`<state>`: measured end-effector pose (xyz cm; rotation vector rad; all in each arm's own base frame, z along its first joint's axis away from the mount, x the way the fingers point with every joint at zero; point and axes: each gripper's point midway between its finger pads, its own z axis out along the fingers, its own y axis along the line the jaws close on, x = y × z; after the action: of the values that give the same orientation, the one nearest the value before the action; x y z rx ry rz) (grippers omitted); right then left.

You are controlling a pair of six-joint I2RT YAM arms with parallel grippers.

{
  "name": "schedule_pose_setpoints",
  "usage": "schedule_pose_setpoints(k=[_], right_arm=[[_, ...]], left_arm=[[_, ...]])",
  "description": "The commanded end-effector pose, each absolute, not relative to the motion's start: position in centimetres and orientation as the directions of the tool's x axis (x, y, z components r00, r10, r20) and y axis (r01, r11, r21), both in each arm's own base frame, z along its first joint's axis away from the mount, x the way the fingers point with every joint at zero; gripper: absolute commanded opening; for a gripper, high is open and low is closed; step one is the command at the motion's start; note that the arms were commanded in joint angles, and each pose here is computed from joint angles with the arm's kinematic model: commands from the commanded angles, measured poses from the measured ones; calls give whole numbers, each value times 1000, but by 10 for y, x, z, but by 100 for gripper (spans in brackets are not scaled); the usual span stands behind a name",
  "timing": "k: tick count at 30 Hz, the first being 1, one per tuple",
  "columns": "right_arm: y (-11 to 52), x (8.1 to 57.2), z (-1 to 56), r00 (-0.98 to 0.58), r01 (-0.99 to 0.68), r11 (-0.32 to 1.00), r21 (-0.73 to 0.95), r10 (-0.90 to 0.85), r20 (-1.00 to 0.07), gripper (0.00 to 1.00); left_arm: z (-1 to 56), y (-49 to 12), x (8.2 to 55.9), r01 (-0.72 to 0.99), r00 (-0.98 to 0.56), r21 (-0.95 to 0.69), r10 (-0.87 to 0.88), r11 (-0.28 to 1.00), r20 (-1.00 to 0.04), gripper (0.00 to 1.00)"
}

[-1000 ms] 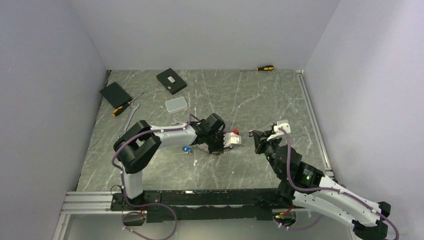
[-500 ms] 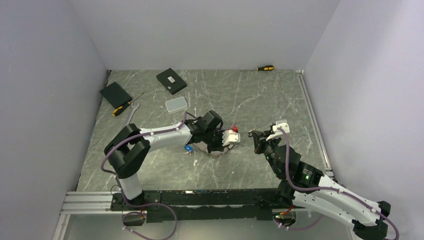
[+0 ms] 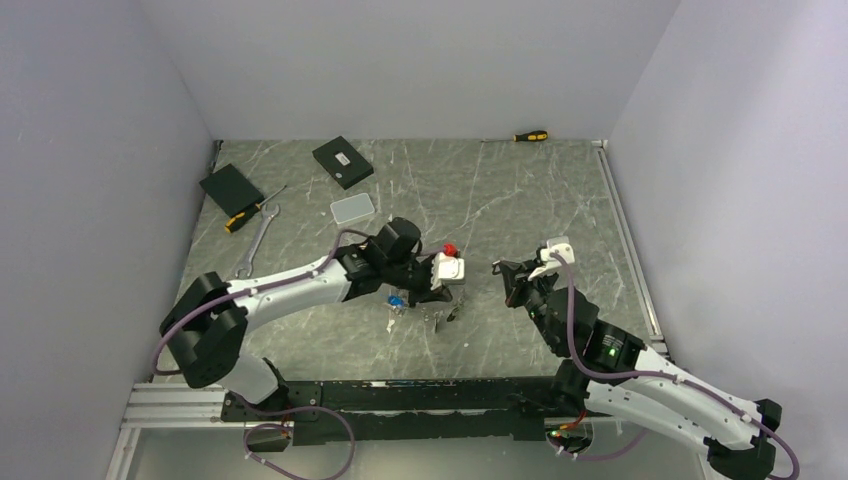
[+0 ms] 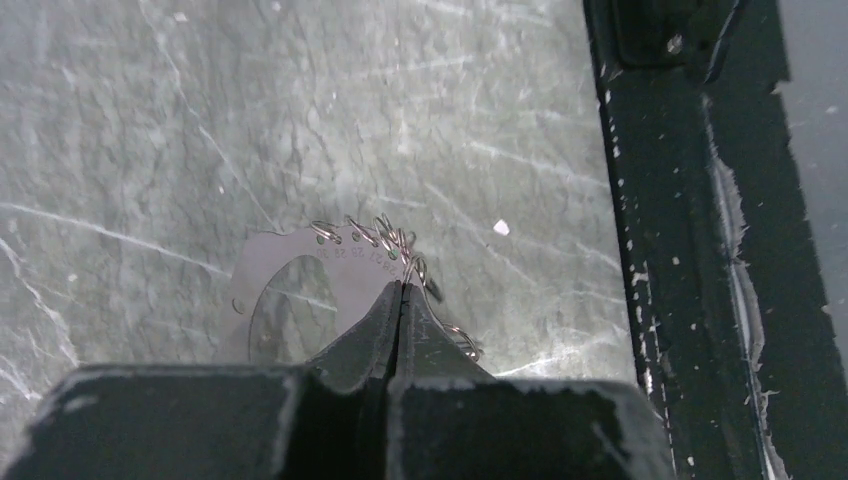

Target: Put the keys on the keyring

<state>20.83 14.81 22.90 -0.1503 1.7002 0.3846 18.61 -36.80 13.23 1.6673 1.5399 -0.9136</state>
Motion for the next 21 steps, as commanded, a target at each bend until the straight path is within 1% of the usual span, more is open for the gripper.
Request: schedule_pose_setpoints(k=[1, 4, 6, 9, 12, 14, 16, 18, 19, 21], right_arm=[[156, 206, 263, -129, -360, 904, 232, 198, -972, 0], [161, 204, 272, -114, -395, 888, 237, 208, -971, 0], [164, 202, 276, -101, -420, 877, 235, 212, -972, 0], [166, 201, 283, -84, -442, 865, 238, 225, -971, 0], [170, 201, 285, -83, -454, 860, 233, 219, -972, 0], [171, 202, 285, -90, -449, 864, 227, 209, -974, 0], [174, 204, 283, -99, -451, 865, 218, 194, -976, 0], [175, 205, 283, -104, -448, 869, 212, 185, -977, 0], [175, 206, 282, -107, -440, 873, 210, 181, -978, 0], [170, 210, 279, -115, -401, 891, 210, 178, -977, 0]], left_arm=[[190, -381, 181, 996, 64, 40, 307, -85, -950, 0], [207, -378, 177, 997, 5, -10, 204, -76, -979, 0], [225, -377, 172, 993, -13, -25, 100, -113, -995, 0], [239, -368, 173, 990, -82, -79, -17, -119, -997, 0], [248, -360, 175, 987, -109, -95, -102, -131, -989, 0], [243, -358, 179, 984, -135, -123, -85, -129, -987, 0], [232, -358, 182, 981, -158, -153, -32, -122, -987, 0], [217, -358, 187, 981, -167, -171, 44, -87, -985, 0], [210, -359, 190, 983, -166, -172, 88, -60, -982, 5], [188, -360, 194, 989, -147, -147, 200, 13, -969, 20]])
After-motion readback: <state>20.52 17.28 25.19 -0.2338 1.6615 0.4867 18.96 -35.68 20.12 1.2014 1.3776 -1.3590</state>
